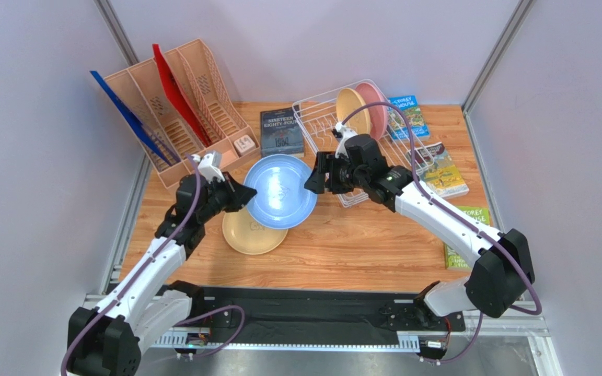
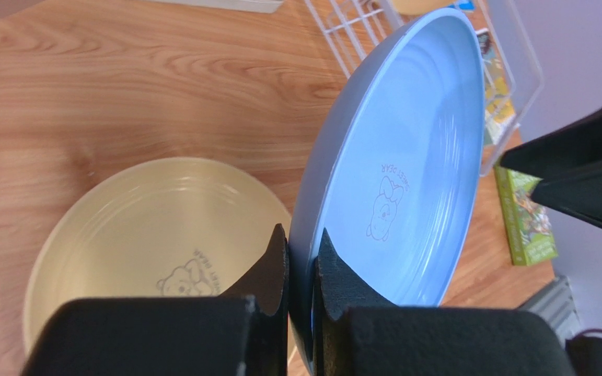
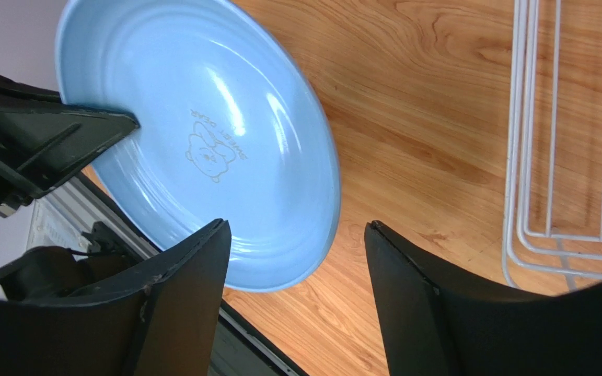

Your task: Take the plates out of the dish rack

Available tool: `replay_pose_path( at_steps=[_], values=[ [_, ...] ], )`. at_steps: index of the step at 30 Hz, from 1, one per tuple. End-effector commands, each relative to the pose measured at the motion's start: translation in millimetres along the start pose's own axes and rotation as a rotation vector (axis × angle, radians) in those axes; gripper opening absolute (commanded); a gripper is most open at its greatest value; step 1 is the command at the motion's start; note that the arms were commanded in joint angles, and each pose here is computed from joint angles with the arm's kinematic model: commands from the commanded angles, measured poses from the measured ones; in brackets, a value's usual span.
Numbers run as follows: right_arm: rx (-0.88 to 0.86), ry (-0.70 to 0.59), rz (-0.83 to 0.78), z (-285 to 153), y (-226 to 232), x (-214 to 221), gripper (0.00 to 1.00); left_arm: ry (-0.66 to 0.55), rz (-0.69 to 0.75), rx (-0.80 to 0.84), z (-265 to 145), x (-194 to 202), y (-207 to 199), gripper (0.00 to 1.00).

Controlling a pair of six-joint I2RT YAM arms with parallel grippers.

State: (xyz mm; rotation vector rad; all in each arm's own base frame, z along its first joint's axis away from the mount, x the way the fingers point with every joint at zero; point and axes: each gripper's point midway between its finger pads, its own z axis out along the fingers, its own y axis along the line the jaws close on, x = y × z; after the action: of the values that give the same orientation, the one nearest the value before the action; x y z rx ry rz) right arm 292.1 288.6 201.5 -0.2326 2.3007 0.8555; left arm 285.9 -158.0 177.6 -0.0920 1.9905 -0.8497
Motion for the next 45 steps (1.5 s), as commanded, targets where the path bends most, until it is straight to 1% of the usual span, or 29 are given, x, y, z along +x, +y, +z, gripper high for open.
replay_pose_path(
  at_steps=[1,2,3,4,7,9,13,17,22,24,26,28,29,30,31,32,33,34,35,36,37,39,40,41,42,43,45],
  values=[
    [0.061,-0.114,-0.061,-15,3,-39,0.77,-0.069,0.031,-0.144,-14,-17,18,0.0],
    [0.139,-0.142,-0.092,-18,-11,-46,0.83,-0.072,0.028,-0.174,-16,-16,23,0.0],
    [0.191,-0.162,-0.103,-22,-20,-52,0.85,-0.061,0.024,-0.208,-20,-12,30,0.0],
    [0.219,-0.168,-0.113,-26,-24,-56,0.86,-0.069,0.022,-0.25,-22,-12,38,0.0],
    [0.281,-0.191,-0.145,-35,-37,-67,0.86,-0.045,0.001,-0.313,-24,-2,51,0.0],
    [0.326,-0.21,-0.149,-41,-48,-74,0.87,-0.03,-0.034,-0.386,-26,7,67,0.0],
    [0.372,-0.246,-0.139,-50,-63,-92,0.88,0.015,-0.073,-0.42,-26,26,78,0.0],
    [0.478,-0.307,-0.127,-62,-88,-120,0.88,0.069,-0.1,-0.465,-27,46,91,0.0],
    [0.578,-0.33,-0.134,-61,-114,-143,0.87,0.114,-0.128,-0.511,-31,65,103,0.0],
    [0.612,-0.327,-0.143,-54,-124,-151,0.87,0.117,-0.136,-0.515,-32,68,105,0.11],
    [0.65,-0.306,-0.149,-44,-137,-153,0.87,0.124,-0.139,-0.532,-34,72,108,0.24],
    [0.658,-0.315,-0.153,-39,-140,-160,0.87,0.128,-0.135,-0.549,-37,74,111,0.32],
    [0.666,-0.31,-0.16,-35,-143,-161,0.87,0.117,-0.133,-0.544,-38,71,110,0.45],
    [0.685,-0.288,-0.176,-26,-150,-160,0.86,0.113,-0.131,-0.544,-39,70,109,0.5],
    [0.697,-0.299,-0.184,-23,-151,-168,0.86,0.111,-0.127,-0.543,-39,69,109,0.57],
    [0.73,-0.311,-0.18,-23,-159,-173,0.86,0.102,-0.124,-0.54,-40,67,107,0.68],
    [0.747,-0.288,-0.179,-8,-170,-171,0.85,0.104,-0.119,-0.544,-42,67,108,0.71],
    [0.751,-0.286,-0.176,-5,-172,-175,0.83,0.095,-0.116,-0.542,-42,64,107,0.8],
    [0.778,-0.311,-0.176,-8,-173,-187,0.83,0.096,-0.116,-0.548,-45,64,107,0.99],
    [0.795,-0.31,-0.191,-5,-177,-191,0.82,0.094,-0.11,-0.556,-47,62,107,1.0],
    [0.814,-0.292,-0.198,5,-185,-190,0.79,0.086,-0.093,-0.551,-48,57,105,1.0],
    [0.857,-0.312,-0.23,5,-189,-205,0.78,0.074,-0.082,-0.548,-51,52,102,1.0],
    [0.894,-0.292,-0.245,14,-199,-203,0.77,0.073,-0.064,-0.536,-52,50,99,1.0],
    [0.912,-0.322,-0.251,10,-198,-216,0.76,0.061,-0.06,-0.522,-53,46,95,1.0],
    [0.931,-0.319,-0.265,12,-201,-219,0.75,0.054,-0.056,-0.517,-54,43,94,1.0],
    [0.97,-0.292,-0.294,20,-212,-217,0.71,0.048,-0.047,-0.507,-55,40,91,1.0],
    [0.985,-0.292,-0.313,23,-213,-226,0.67,0.028,-0.041,-0.486,-56,33,85,1.0]
  ],
)
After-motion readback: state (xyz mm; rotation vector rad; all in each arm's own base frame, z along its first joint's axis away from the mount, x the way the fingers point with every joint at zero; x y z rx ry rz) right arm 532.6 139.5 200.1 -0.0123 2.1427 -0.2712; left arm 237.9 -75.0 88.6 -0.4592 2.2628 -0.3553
